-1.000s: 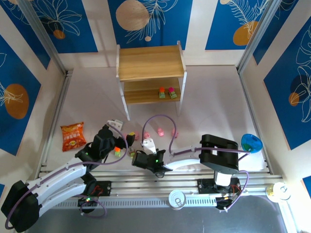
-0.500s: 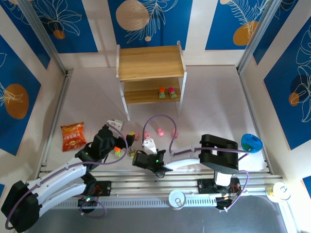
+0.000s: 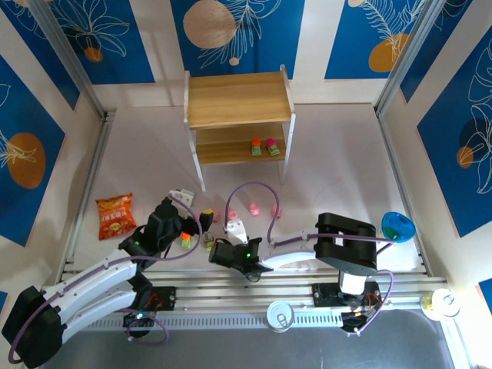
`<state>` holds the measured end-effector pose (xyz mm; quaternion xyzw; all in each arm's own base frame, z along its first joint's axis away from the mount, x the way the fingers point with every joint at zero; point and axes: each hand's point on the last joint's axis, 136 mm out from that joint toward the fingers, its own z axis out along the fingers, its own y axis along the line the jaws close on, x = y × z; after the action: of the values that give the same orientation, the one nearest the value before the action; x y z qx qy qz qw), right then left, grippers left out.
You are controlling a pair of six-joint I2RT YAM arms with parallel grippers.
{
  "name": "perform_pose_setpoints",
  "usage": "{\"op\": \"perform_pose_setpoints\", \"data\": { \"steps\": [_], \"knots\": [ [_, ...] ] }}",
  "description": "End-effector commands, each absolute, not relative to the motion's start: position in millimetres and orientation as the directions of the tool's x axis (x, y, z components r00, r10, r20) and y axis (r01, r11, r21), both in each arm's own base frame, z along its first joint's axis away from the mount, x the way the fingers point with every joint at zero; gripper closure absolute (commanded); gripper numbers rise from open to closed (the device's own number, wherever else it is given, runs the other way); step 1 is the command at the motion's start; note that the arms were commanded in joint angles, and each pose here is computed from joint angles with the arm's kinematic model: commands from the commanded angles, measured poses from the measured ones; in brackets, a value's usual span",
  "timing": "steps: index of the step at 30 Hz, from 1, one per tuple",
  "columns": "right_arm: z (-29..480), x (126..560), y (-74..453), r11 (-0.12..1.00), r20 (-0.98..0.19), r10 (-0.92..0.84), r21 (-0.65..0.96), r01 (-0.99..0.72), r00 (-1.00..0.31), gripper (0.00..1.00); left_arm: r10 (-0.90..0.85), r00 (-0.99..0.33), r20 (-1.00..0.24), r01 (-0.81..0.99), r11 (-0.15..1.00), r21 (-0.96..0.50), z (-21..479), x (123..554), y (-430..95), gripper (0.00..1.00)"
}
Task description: Place and organize the plastic toys onto the shelf
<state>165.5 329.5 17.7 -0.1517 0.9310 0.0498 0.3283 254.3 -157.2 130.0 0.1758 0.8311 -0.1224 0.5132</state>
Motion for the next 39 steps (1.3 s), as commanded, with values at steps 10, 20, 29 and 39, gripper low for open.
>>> {"op": "perform_pose_setpoints", "data": {
  "steps": [10, 20, 29, 39],
  "knots": [
    [55.6, 171.4, 298.1, 0.967, -0.663, -0.218, -0.050, -0.248, -0.716, 0.66, 0.139, -0.387, -0.912, 0.468, 0.882, -0.064, 140.8, 253.0, -167.6, 0.00],
    [103.5, 197.9, 274.5, 0.975, -0.713, -0.172, -0.025, -0.221, -0.680, 0.66, 0.136, -0.375, -0.917, 0.521, 0.849, -0.086, 144.0, 248.9, -178.8, 0.00],
    [139.7, 232.9, 277.8, 0.976, -0.756, -0.134, 0.012, -0.218, -0.641, 0.66, 0.151, -0.384, -0.911, 0.582, 0.805, -0.112, 141.8, 245.0, -194.9, 0.00],
    [163.4, 267.7, 290.0, 0.975, -0.775, -0.095, 0.053, -0.214, -0.624, 0.66, 0.161, -0.386, -0.908, 0.604, 0.788, -0.117, 141.1, 243.3, -202.3, 0.00]
  ]
}}
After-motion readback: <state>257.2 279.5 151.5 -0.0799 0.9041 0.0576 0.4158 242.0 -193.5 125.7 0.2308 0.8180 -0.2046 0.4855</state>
